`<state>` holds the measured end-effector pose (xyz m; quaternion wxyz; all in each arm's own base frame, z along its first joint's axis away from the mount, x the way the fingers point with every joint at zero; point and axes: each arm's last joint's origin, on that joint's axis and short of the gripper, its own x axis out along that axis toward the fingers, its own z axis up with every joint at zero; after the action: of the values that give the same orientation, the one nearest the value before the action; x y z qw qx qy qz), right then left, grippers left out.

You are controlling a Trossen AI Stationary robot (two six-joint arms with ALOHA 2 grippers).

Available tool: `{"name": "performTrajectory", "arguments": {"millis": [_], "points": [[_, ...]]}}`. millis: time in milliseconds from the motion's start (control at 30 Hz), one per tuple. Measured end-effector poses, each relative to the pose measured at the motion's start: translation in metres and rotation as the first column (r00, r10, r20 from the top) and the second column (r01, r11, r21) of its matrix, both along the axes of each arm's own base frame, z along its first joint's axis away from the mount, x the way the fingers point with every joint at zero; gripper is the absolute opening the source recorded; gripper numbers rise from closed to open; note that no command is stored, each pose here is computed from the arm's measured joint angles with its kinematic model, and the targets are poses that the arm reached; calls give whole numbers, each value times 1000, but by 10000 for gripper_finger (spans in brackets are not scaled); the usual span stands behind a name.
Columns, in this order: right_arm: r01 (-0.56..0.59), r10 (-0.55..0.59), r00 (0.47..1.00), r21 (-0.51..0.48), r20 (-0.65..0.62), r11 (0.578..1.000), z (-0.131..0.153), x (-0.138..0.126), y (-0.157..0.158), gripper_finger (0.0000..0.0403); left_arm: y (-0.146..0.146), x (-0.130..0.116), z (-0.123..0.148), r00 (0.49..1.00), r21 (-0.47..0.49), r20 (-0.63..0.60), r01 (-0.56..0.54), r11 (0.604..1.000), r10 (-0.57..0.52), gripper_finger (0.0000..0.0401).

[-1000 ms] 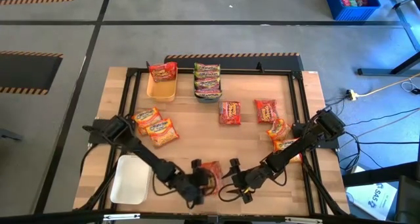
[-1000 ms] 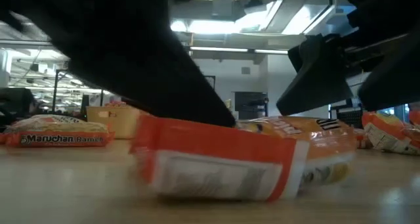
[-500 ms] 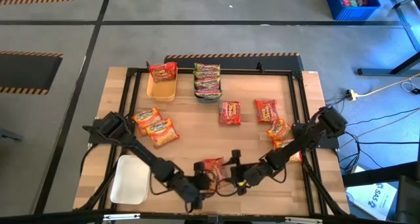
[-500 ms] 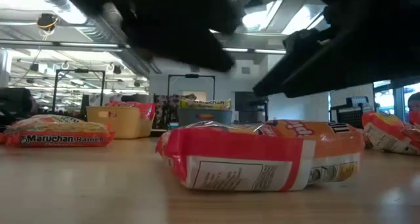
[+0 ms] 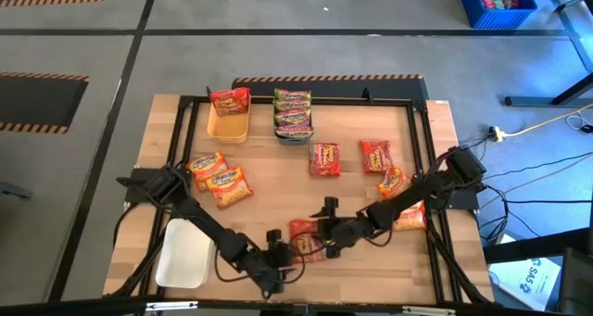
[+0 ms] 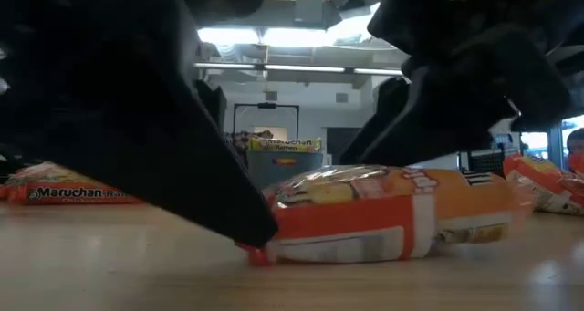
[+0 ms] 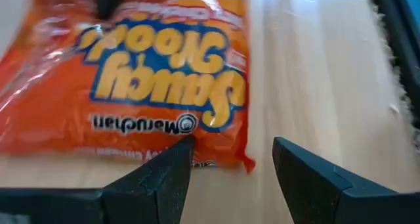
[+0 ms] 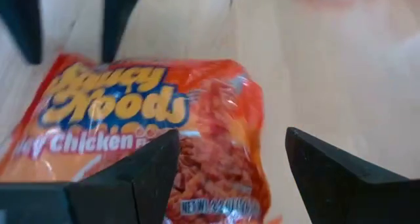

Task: Sort Maruchan noodles
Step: Put the orange noodle pack into the yellow bin

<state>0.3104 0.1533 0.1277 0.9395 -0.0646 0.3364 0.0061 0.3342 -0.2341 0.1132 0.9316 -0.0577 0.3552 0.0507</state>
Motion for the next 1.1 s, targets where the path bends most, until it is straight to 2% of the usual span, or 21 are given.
{"name": "performTrajectory", "arguments": {"millis": [167,267,400,600,733,967,1100], "points": [[-56,56,998,36,-27,998,-1,-8,14,264,11,-2,9,998,29,-28,-58,998,59,208],[-81,84,996,58,-41,995,-1,-13,21,264,16,-6,21,992,59,-3,-126,990,126,208],[-91,93,995,39,-48,995,3,-19,27,264,20,-9,34,986,84,23,-164,983,162,208],[-80,82,996,36,-48,996,32,-33,22,264,22,-9,52,989,10,44,-143,990,143,213],[-81,82,996,39,-27,996,44,-43,27,264,23,-8,55,988,0,54,-148,989,147,230],[-154,155,987,28,-35,988,40,-55,46,264,37,3,56,983,-57,40,-177,983,179,290],[-189,189,981,-1,-32,982,32,-58,56,264,48,10,56,978,-86,30,-205,975,208,302]]}}
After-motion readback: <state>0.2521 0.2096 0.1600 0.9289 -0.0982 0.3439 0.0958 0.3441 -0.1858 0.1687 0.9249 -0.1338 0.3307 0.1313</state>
